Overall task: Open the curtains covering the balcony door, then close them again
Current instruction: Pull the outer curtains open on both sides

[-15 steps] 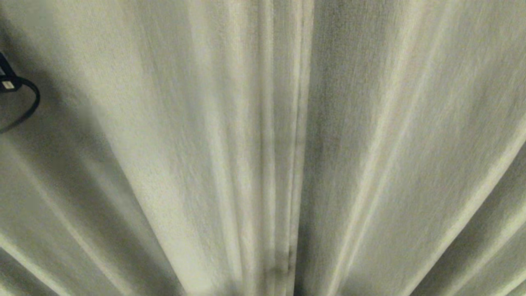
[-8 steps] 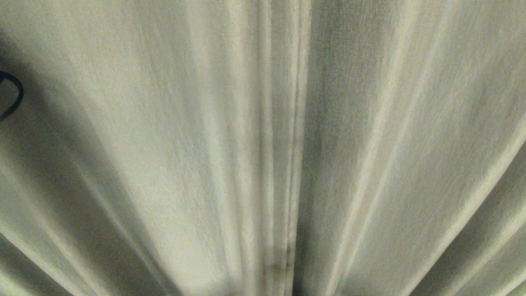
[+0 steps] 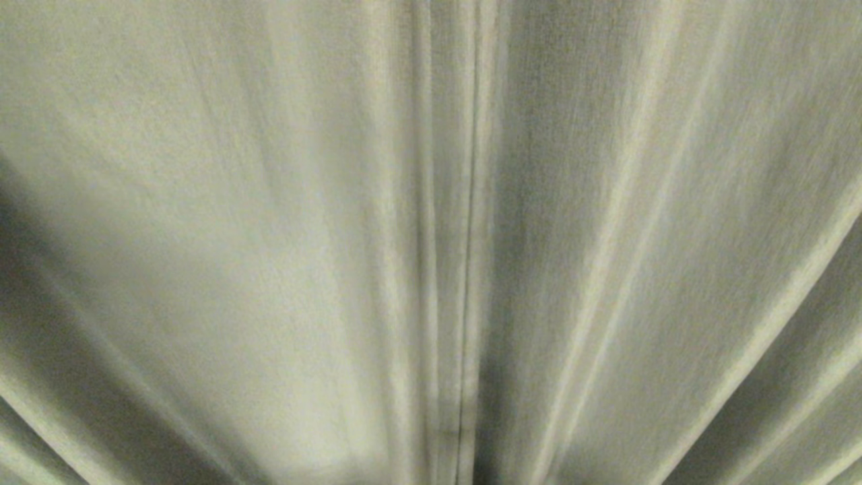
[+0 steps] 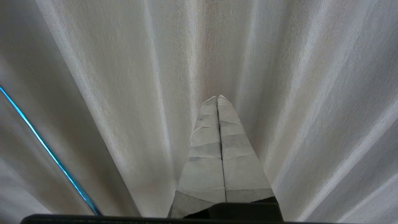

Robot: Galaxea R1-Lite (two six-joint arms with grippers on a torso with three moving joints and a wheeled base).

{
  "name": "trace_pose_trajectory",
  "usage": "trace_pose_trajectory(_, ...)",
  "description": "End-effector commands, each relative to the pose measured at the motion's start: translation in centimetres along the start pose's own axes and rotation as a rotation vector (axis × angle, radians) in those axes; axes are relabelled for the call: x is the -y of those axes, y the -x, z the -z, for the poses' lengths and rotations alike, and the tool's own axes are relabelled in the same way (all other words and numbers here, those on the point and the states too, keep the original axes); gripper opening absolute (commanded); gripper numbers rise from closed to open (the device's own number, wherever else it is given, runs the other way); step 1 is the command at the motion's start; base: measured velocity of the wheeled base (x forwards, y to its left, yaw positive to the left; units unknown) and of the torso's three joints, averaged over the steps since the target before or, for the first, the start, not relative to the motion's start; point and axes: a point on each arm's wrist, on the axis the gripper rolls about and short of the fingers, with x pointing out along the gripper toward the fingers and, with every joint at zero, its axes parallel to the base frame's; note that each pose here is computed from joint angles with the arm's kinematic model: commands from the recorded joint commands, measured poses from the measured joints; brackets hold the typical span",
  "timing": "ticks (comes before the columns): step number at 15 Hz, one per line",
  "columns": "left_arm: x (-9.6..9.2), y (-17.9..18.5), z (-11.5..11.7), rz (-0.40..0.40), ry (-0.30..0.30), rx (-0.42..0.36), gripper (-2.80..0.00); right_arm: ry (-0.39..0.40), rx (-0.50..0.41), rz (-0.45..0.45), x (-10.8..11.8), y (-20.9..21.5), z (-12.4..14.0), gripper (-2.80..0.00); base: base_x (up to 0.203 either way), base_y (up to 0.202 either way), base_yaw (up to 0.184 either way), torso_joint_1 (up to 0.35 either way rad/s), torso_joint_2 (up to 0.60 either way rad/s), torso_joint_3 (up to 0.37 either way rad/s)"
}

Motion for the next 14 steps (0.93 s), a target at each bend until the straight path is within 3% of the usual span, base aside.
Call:
trace_pose_trajectory(1, -2.1, -0.6, 1.0, -0.031, -0.007, -0.036, -2.8, 0.001, 0.0, -0.002, 0.0, 0.0, 0.0, -2.8, 0.0, 0.0, 0.0, 0.0, 0.0, 0.0)
trace_pose_trajectory(14, -11.1, -7.2, 3.2, -0.107, -0.031, -0.006, -2.8, 0.001, -0.001, -0.002, 0.0, 0.0, 0.0, -2.8, 0.0, 0.0, 0.0, 0.0, 0.0, 0.0)
